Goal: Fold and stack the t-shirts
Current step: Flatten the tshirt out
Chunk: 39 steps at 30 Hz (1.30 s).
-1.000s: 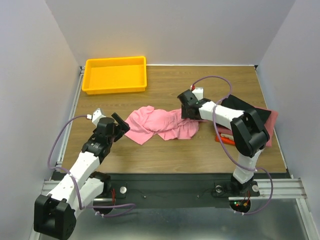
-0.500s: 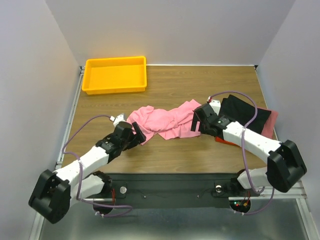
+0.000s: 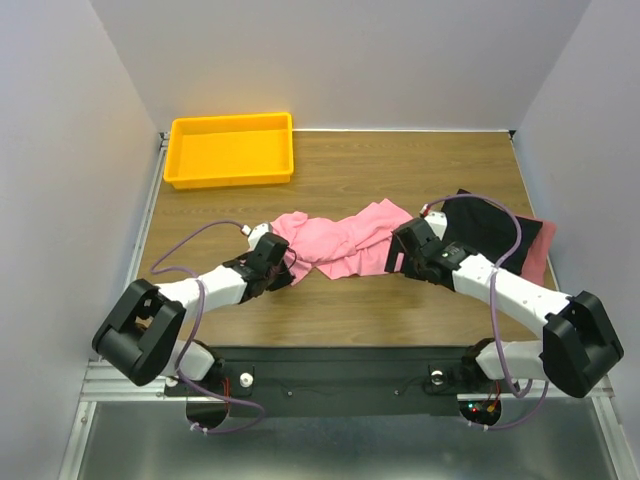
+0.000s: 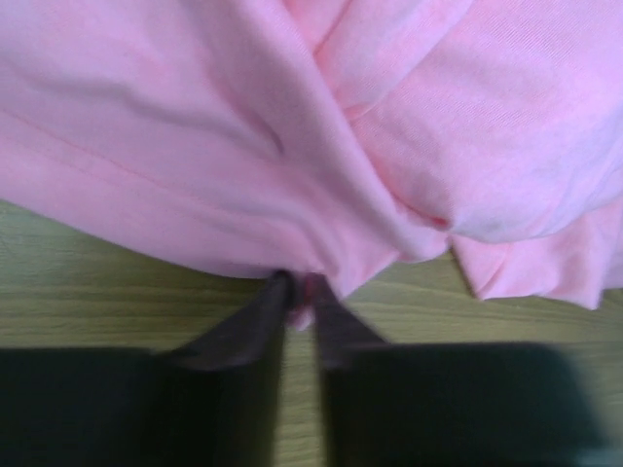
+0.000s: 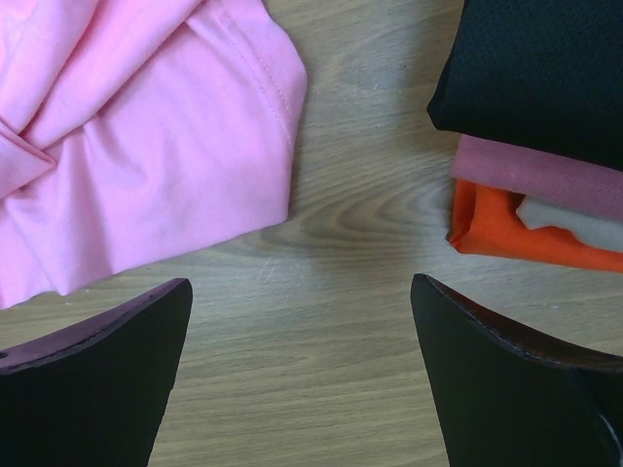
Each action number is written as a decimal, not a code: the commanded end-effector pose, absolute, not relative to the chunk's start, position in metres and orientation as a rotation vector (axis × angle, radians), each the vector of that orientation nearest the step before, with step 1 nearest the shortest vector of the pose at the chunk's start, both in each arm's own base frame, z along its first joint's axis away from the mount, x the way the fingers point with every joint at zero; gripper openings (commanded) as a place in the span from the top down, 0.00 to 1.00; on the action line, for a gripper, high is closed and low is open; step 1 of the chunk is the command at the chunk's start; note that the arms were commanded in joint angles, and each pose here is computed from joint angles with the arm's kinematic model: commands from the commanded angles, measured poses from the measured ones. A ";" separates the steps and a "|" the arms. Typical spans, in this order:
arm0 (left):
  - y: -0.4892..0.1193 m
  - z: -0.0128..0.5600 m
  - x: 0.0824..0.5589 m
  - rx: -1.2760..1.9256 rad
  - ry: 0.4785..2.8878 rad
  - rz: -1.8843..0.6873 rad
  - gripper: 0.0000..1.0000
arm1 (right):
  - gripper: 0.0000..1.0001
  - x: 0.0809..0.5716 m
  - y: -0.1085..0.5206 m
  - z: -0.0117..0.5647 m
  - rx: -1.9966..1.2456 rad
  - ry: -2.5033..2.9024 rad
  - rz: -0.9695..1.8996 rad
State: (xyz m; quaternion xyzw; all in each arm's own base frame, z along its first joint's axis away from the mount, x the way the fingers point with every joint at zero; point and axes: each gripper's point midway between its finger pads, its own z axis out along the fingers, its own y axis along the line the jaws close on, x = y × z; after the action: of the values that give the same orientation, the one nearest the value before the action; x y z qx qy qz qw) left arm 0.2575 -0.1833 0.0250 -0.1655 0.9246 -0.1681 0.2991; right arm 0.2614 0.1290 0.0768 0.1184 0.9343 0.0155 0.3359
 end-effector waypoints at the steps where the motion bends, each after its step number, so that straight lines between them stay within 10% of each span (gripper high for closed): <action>1: -0.170 0.011 0.243 -0.428 2.511 -0.338 1.00 | 0.00 0.273 0.136 0.082 0.346 2.399 0.078; 16: -0.136 0.094 0.247 -0.530 2.184 -0.408 1.00 | 0.09 0.316 0.157 0.038 0.422 2.410 -0.017; 19: -0.134 0.107 0.246 -0.535 2.146 -0.438 1.00 | 0.28 0.322 0.160 0.023 0.411 2.430 -0.056; 24: -0.120 0.134 0.249 -0.588 2.053 -0.413 1.00 | 0.87 0.320 0.165 0.022 0.388 2.451 -0.021; 39: -0.039 0.370 0.225 -0.778 1.438 -0.530 1.00 | 1.00 0.291 0.126 0.317 0.308 1.840 0.352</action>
State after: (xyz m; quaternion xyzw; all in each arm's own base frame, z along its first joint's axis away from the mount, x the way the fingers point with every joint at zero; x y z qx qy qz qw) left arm 0.2494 -0.0853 0.2961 -0.2947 0.7224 -0.2215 0.5850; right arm 0.3038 0.1490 0.2540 0.1290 0.8262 0.1504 0.5274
